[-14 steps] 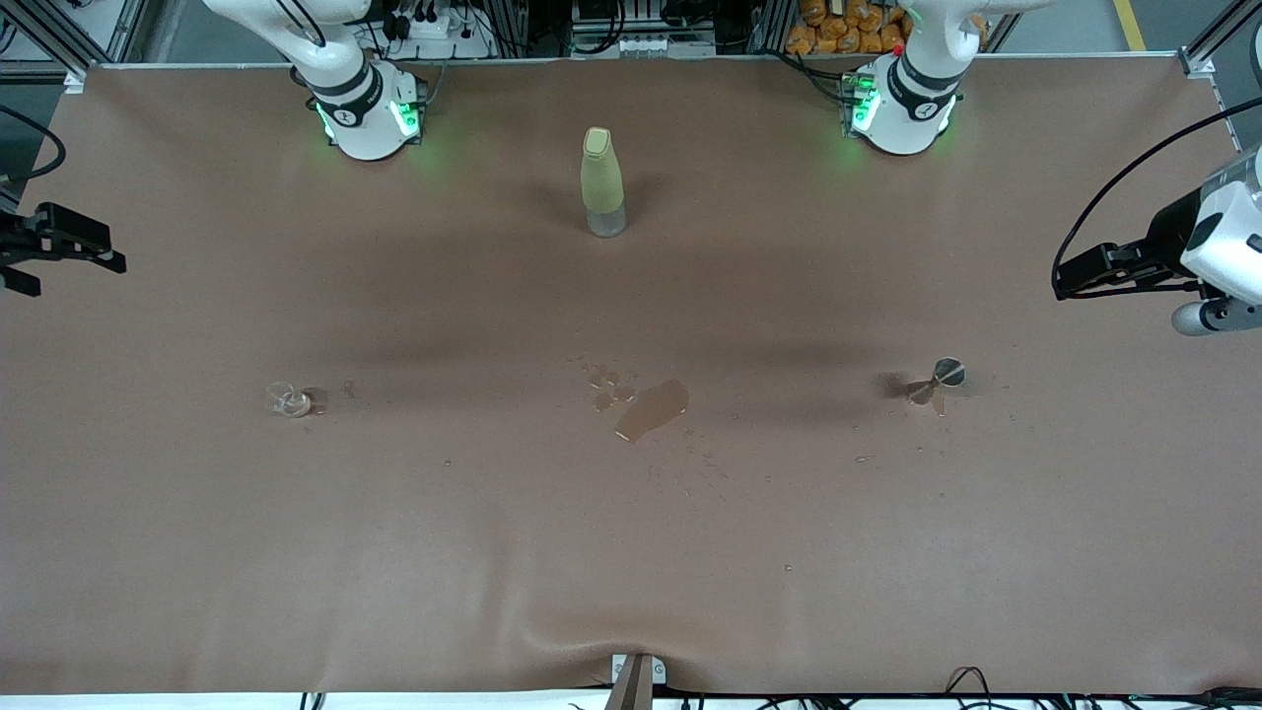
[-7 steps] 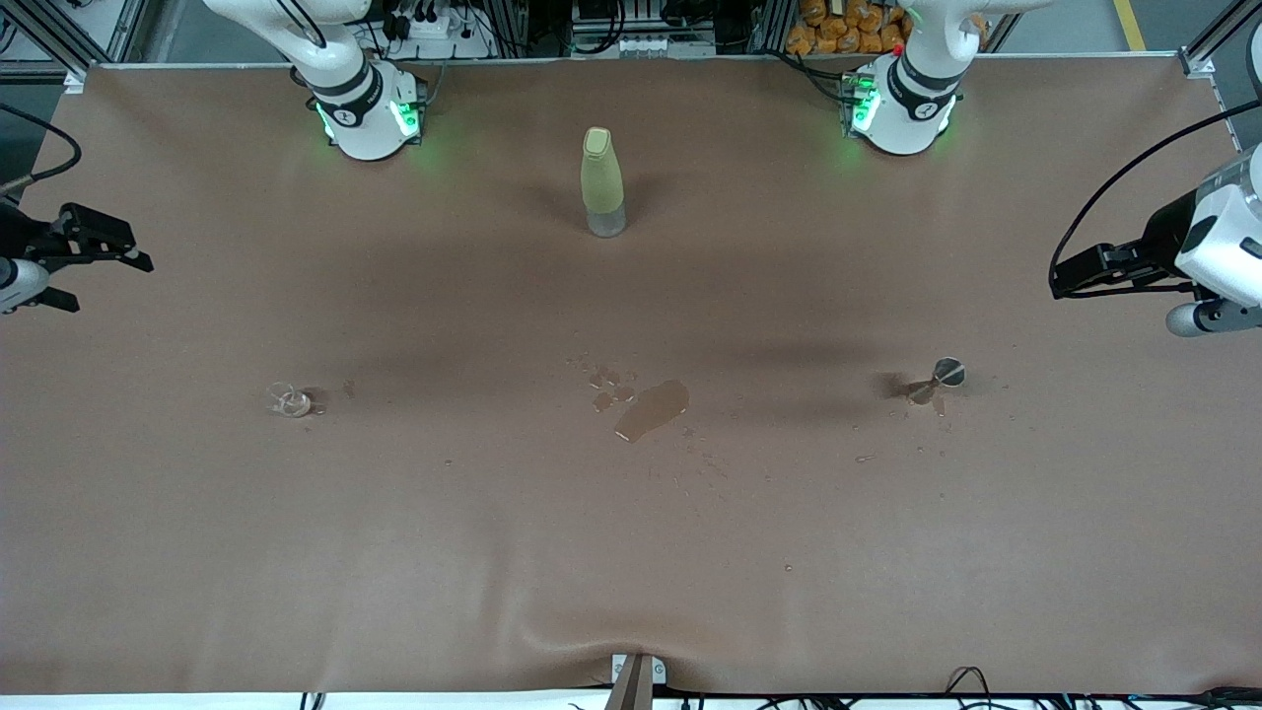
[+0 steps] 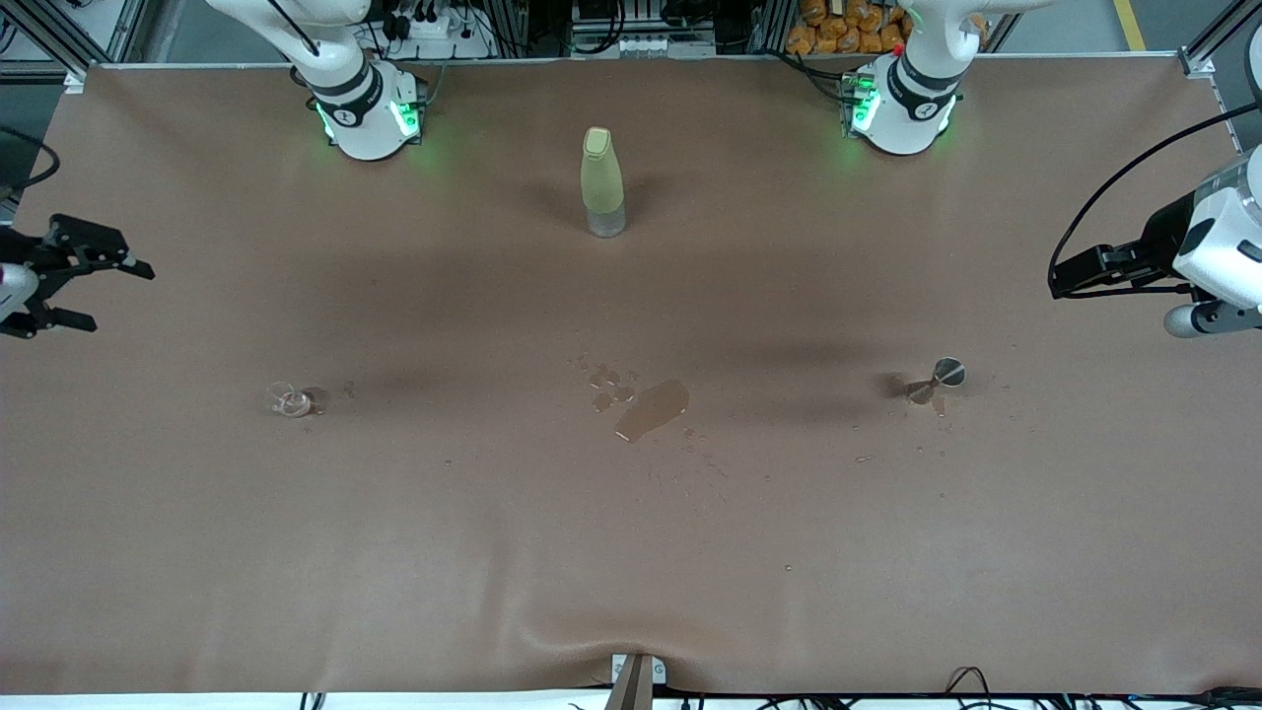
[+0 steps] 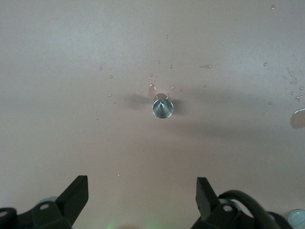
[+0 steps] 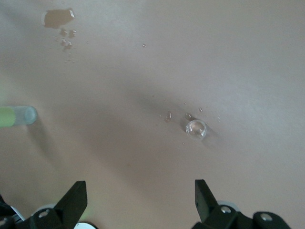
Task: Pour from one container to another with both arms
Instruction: 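Lower the right gripper to the glass beaker while the left gripper reaches the jigger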
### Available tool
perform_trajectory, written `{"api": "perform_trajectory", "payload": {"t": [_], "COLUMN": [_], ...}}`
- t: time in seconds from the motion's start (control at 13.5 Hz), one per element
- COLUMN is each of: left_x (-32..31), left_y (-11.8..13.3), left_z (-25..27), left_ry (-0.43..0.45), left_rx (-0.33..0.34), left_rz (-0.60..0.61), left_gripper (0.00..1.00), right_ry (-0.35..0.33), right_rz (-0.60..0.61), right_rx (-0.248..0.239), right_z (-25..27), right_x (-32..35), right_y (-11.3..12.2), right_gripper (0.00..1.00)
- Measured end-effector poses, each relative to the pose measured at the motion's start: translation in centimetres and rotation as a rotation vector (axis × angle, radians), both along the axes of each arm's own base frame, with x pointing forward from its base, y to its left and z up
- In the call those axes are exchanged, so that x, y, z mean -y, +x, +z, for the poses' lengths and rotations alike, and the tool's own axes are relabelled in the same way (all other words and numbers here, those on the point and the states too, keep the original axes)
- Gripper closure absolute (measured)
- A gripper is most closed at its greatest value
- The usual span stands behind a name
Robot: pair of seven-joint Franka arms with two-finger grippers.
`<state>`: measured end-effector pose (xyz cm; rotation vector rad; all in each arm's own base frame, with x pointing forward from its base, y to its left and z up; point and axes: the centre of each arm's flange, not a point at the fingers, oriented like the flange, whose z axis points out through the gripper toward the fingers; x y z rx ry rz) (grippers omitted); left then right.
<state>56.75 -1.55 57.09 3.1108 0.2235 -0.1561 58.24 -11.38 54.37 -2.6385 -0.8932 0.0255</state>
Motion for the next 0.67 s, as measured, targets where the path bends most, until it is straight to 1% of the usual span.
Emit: {"api": "perform_trajectory", "payload": {"t": [0.07, 0.15, 0.44, 0.52, 0.67], "left_x": [-0.1, -0.1, -0.2, -0.4, -1.4], "left_y": [0.0, 0.0, 0.0, 0.0, 0.1], "left_z": [0.0, 0.0, 0.0, 0.0, 0.0], "left_ry": [0.0, 0.0, 0.0, 0.0, -0.001], "left_rx": [0.0, 0.0, 0.0, 0.0, 0.0], "left_rz": [0.001, 0.002, 0.004, 0.007, 0.008], "left_gripper": [0.0, 0.0, 0.0, 0.0, 0.0], "right_ry": [0.049, 0.1, 0.244, 0.285, 0.384], "right_rz": [0.031, 0.069, 0.183, 0.218, 0.297], "right_rx": [0.014, 0.038, 0.126, 0.155, 0.228], "right_z": [-1.2, -2.1, -3.9, -5.0, -8.7], "right_x": [1.2, 2.0, 2.3, 2.9, 5.1], "right_y": [0.3, 0.6, 1.4, 1.7, 2.3], "right_gripper": [0.0, 0.0, 0.0, 0.0, 0.0]}}
